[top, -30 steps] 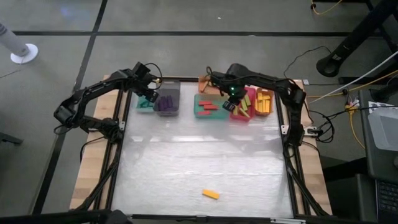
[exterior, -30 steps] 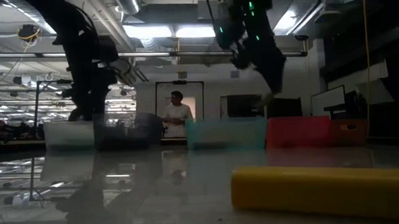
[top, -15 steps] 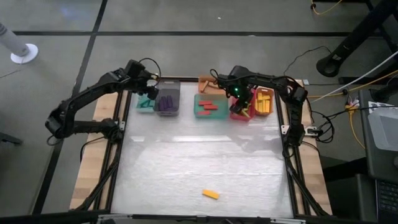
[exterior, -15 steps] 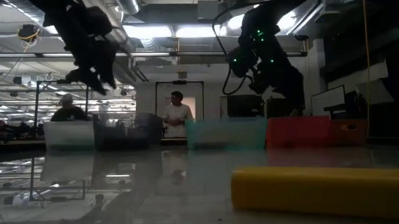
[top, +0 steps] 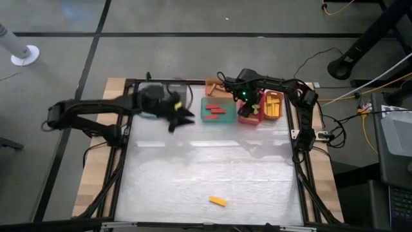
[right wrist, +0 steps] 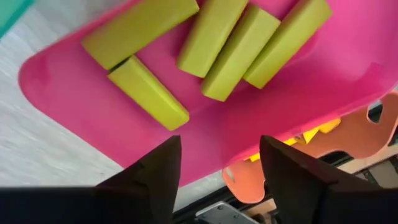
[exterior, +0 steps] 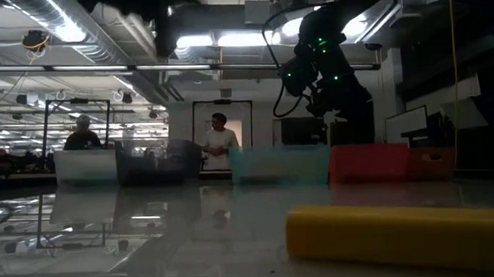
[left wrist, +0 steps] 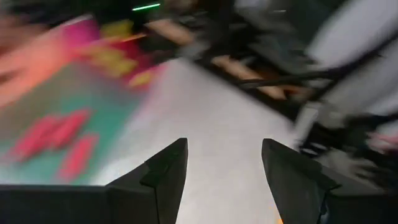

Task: Sort blocks
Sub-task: Put the yellow block into the right orange bin

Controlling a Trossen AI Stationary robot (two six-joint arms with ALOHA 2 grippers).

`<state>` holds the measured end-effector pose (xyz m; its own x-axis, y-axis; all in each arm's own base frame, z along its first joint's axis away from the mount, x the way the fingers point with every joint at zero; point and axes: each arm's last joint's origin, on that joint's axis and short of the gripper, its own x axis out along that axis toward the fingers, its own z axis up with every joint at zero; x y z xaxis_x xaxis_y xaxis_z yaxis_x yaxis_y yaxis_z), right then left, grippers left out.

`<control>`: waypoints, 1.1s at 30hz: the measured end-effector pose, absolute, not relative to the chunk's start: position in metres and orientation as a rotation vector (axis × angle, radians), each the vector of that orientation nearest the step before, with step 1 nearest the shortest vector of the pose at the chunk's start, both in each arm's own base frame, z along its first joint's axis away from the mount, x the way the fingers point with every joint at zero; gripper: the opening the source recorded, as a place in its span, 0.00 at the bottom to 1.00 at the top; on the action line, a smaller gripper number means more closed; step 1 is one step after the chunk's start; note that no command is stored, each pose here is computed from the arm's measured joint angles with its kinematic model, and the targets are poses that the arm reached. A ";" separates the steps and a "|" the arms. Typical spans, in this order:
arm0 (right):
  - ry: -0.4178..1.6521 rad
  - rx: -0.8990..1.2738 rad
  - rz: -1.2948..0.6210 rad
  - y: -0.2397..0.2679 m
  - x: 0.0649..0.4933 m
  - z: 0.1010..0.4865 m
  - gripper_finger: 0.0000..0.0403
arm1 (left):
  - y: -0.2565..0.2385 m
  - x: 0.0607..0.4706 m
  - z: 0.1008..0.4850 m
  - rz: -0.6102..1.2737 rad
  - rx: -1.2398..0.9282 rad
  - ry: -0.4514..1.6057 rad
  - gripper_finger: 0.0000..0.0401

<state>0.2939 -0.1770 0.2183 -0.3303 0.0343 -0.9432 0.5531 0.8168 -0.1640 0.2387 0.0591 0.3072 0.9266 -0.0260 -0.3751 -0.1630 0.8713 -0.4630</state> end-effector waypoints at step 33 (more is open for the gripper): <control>1.046 0.413 0.012 0.152 0.289 0.343 0.54 | -0.044 0.290 0.284 -0.198 -0.291 0.343 0.48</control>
